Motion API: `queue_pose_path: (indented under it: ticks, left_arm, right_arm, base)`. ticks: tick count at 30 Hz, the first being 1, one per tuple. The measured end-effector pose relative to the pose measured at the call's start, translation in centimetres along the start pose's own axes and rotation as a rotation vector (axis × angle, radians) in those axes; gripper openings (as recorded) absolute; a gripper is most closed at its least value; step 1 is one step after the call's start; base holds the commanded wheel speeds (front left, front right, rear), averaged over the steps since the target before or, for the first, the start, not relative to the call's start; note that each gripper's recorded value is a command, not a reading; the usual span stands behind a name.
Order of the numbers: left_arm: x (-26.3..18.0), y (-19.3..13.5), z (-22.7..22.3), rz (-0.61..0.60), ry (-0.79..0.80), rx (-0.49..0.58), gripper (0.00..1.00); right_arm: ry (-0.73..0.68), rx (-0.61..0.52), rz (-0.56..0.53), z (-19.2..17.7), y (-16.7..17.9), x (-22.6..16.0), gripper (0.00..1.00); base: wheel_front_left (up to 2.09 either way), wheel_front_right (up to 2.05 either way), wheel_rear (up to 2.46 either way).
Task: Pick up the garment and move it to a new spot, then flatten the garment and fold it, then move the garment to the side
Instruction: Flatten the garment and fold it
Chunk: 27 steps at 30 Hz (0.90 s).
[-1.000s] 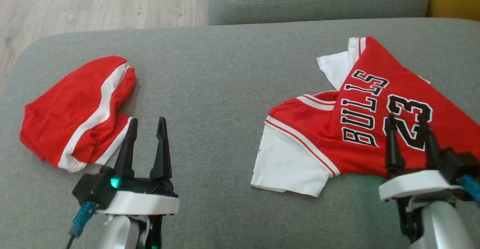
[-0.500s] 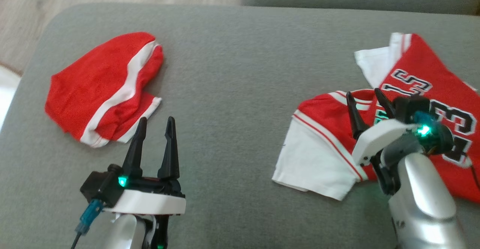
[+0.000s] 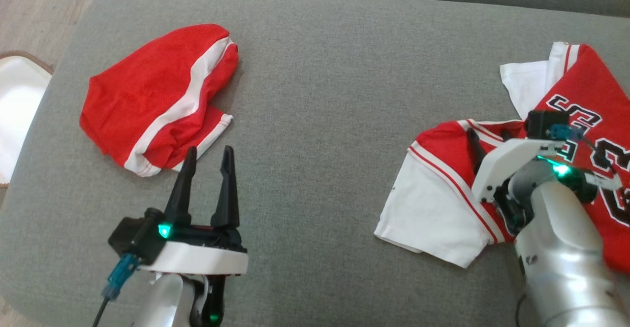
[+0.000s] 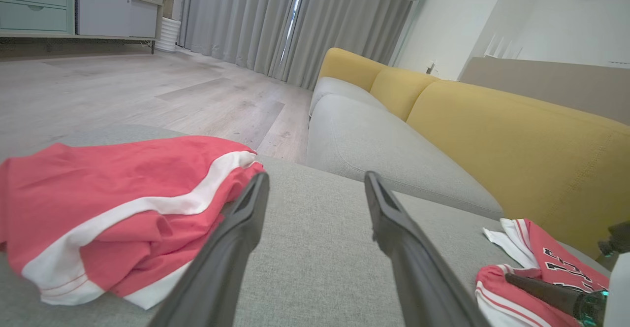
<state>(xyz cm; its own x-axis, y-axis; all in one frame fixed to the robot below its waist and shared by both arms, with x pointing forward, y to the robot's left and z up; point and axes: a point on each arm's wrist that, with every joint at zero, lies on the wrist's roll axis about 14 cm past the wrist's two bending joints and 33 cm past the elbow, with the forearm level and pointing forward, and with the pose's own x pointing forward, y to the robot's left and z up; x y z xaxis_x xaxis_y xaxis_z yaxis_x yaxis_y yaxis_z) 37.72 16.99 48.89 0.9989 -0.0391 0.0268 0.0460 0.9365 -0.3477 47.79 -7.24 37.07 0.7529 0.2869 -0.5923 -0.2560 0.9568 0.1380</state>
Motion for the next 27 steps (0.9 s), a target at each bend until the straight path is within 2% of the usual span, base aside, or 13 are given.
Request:
queue_pose_path:
  ticks: [3,4,5,6,11,16,22,27]
  left_arm:
    - [0.3,-0.2,-0.1,-0.009,0.003,0.001,1.00]
    - [0.4,-0.2,-0.1,-0.010,0.002,0.002,1.00]
    - [0.4,-0.2,-0.1,-0.010,0.002,0.002,1.00]
    - [0.4,-0.2,-0.2,-0.008,0.005,0.002,1.00]
    - [0.5,0.0,-0.6,-0.002,0.016,0.002,1.00]
    - [0.9,0.2,-0.6,0.002,0.018,-0.001,1.00]
    - [1.1,0.5,-0.8,0.009,0.023,0.003,1.00]
    - [1.1,1.0,-0.6,0.024,0.019,0.000,1.00]
  right_arm:
    - [0.007,0.012,0.004,0.2,0.0,0.5,1.00]
    - [0.010,0.016,0.005,0.2,0.0,0.7,0.94]
    - [0.008,0.017,0.005,0.3,0.0,0.8,0.43]
    - [0.005,0.018,0.005,0.4,0.0,1.0,0.00]
    - [-0.029,0.014,0.008,0.8,0.0,1.6,0.00]
    - [-0.140,-0.021,0.043,2.3,1.2,2.1,0.00]
    - [-0.328,-0.089,0.138,7.4,4.5,2.6,0.00]
    - [-0.422,-0.151,0.198,10.8,6.9,2.8,0.00]
  base:
    - [0.00,0.00,0.00]
    - [0.00,0.00,0.00]
    - [0.00,0.00,0.00]
    - [0.00,0.00,0.00]
    - [0.00,0.00,0.00]
    - [0.00,0.00,0.00]
    - [0.00,0.00,0.00]
    - [0.00,0.00,0.00]
